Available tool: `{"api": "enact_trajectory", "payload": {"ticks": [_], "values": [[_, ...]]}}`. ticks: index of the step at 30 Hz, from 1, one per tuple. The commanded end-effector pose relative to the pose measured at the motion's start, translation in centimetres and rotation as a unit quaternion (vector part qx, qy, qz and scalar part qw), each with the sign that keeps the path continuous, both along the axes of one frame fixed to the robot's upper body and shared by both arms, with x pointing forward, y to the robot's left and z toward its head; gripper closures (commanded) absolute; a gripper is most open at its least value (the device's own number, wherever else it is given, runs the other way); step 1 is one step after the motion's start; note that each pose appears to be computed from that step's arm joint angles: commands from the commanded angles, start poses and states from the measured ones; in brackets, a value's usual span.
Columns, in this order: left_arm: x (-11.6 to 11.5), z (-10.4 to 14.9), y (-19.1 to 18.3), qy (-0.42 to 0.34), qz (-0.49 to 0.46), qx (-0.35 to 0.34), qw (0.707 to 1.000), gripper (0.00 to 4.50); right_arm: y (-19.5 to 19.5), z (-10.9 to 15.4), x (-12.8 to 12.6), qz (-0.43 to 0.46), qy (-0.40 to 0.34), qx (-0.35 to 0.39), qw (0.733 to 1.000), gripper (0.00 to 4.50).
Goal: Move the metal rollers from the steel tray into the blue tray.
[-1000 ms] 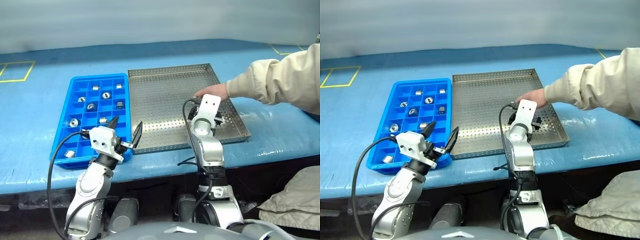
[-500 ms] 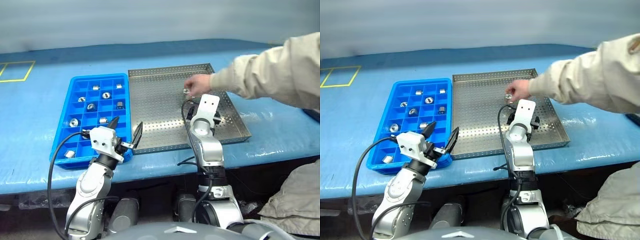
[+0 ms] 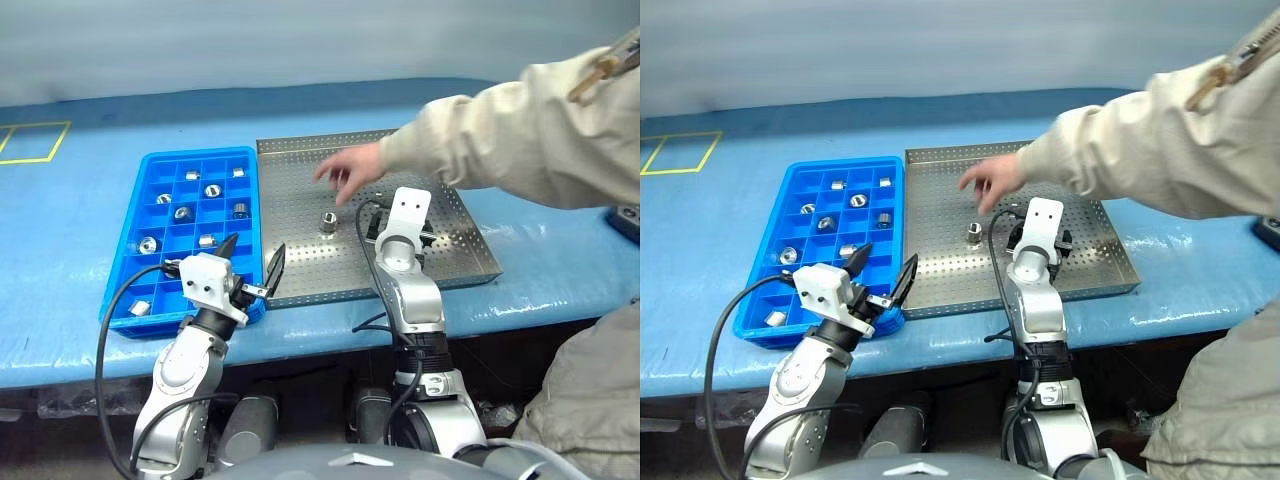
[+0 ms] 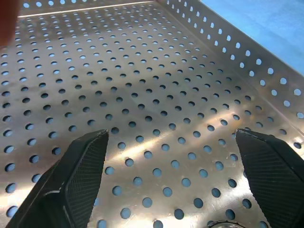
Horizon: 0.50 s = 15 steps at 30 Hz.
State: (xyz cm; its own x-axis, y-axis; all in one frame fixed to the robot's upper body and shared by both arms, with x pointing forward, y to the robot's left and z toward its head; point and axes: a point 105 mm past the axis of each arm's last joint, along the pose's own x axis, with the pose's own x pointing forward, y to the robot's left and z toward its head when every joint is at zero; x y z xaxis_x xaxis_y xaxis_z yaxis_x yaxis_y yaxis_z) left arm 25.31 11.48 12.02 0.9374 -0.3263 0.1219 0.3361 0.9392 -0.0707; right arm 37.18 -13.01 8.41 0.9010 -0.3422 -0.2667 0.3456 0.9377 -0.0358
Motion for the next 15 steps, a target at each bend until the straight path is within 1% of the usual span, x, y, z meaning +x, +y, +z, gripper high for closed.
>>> {"api": "enact_trajectory", "payload": {"ticks": [1,2,6,13,15], "values": [[-0.1,0.7,-0.2,-0.015,0.000,-0.005,1.000,0.00,1.9,1.7,0.4,0.029,-0.030,0.017,0.999,0.02],[-0.1,0.7,-0.1,-0.015,0.000,-0.005,1.000,0.00,2.1,1.8,0.4,0.039,-0.032,0.018,0.999,0.02],[-0.2,0.7,-0.1,-0.014,0.001,-0.004,1.000,0.00,4.8,2.6,0.7,0.130,-0.052,0.038,0.989,0.02],[-0.3,0.6,-0.1,-0.013,0.004,-0.002,1.000,0.00,8.3,3.7,1.2,0.228,-0.075,0.061,0.969,0.02],[-0.3,0.7,-0.1,-0.014,0.006,-0.002,1.000,0.00,8.8,3.8,1.5,0.236,-0.078,0.056,0.967,0.02]]}}
